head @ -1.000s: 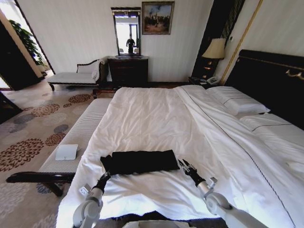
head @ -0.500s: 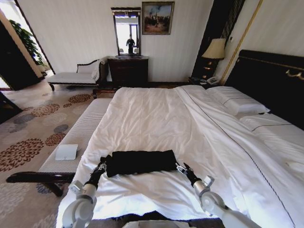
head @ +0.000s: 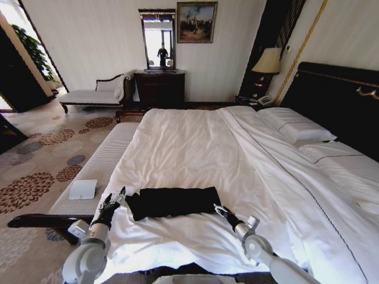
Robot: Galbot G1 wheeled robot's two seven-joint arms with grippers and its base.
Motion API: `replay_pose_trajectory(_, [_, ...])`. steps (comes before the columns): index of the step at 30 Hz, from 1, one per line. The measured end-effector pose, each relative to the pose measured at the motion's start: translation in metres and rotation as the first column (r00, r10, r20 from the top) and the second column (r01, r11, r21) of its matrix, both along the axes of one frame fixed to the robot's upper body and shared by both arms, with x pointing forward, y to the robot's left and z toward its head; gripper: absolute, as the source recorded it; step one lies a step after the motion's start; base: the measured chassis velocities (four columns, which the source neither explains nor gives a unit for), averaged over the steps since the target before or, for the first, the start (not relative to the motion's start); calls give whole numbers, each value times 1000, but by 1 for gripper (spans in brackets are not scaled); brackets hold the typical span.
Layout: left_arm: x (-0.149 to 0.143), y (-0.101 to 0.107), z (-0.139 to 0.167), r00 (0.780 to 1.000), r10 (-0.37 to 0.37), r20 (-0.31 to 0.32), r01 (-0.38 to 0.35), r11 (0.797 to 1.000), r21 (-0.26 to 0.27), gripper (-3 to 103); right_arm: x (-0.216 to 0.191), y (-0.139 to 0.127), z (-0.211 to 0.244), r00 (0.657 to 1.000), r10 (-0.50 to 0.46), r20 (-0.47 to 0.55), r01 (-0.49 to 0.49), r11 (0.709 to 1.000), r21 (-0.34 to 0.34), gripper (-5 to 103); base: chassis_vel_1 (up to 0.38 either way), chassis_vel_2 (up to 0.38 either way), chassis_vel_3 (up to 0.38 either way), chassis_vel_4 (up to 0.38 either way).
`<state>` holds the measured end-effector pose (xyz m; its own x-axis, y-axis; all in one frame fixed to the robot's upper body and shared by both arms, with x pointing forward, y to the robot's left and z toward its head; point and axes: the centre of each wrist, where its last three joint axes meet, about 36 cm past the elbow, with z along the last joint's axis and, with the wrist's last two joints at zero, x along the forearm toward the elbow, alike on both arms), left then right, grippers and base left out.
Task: Fold the clothes on the bed.
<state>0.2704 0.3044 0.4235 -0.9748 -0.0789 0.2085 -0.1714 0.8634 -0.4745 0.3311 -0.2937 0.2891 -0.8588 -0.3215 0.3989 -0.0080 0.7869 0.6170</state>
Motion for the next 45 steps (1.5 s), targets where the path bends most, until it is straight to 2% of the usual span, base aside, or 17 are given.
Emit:
replay_pose_trajectory(5, [0,-1,0,1000,7,-3,-7,1000,1,100,4,5,-2,1000,6,4,-6,1000,21,102,0,0,0,0])
replay_pose_trajectory(9, [0,-1,1,1000,12,-3,-12,1000,0,100,4,8,-6,1000,2,3,-2,1000,23,84,0,0,0,0])
replay_pose_trajectory(11, [0,-1,0,1000,12,-2,-12,1000,-1,100,3,8,-7,1000,2,3,-2,1000,22,84,0,0,0,0])
replay_pose_trajectory(14, [1,-2,0,1000,13,0,-13,1000,-3,100,3,8,-9,1000,-1,6,1,1000,17,67,0,0,0,0])
replay_pose_trajectory(16, [1,-2,-1,1000,14,-1,-14,1000,-4,100,3,9,-9,1000,-3,7,3,1000,18,67,0,0,0,0])
replay_pose_trajectory(17, [1,-2,-1,1000,16,-1,-16,1000,-4,100,3,9,-9,1000,-6,10,6,1000,20,61,0,0,0,0])
replay_pose_trajectory(18, [1,-2,-2,1000,18,-1,-18,1000,-5,100,5,11,-8,1000,-14,19,13,1000,26,51,0,0,0,0])
replay_pose_trajectory(20, [1,-2,-2,1000,20,-1,-20,1000,-6,100,6,12,-8,1000,-16,25,15,999,29,51,0,0,0,0])
replay_pose_trajectory(23, [1,-1,-3,1000,22,7,-22,1000,-2,100,12,15,-5,999,-23,47,21,999,37,35,0,0,0,0])
replay_pose_trajectory(24, [1,-2,-2,1000,21,10,-21,1000,0,100,13,15,-4,998,-25,54,23,999,37,35,0,0,0,0])
replay_pose_trajectory(27, [2,-1,0,1000,20,19,-20,1000,4,100,17,16,-3,997,-33,77,30,999,34,24,0,0,0,0])
replay_pose_trajectory(30, [5,2,1,999,26,25,-26,1000,10,100,25,13,8,992,-60,114,57,998,31,8,0,0,0,0])
replay_pose_trajectory(34, [7,4,-1,999,29,23,-29,1000,7,100,28,5,26,986,-92,135,91,996,14,5,0,0,0,0])
replay_pose_trajectory(39, [14,3,-4,999,29,26,-29,1000,-3,100,28,-25,57,975,-146,167,149,989,-4,5,0,0,0,0])
replay_pose_trajectory(40, [17,2,-4,999,29,29,-28,1000,-8,100,30,-44,71,968,-165,188,172,985,-21,5,0,0,0,0])
replay_pose_trajectory(42, [20,1,-5,999,29,32,-28,1000,-13,100,33,-61,82,961,-180,210,193,980,-43,5,0,0,0,0])
replay_pose_trajectory(45, [23,0,-5,999,32,33,-32,999,-17,100,37,-75,87,955,-186,233,205,977,-62,5,0,0,0,0])
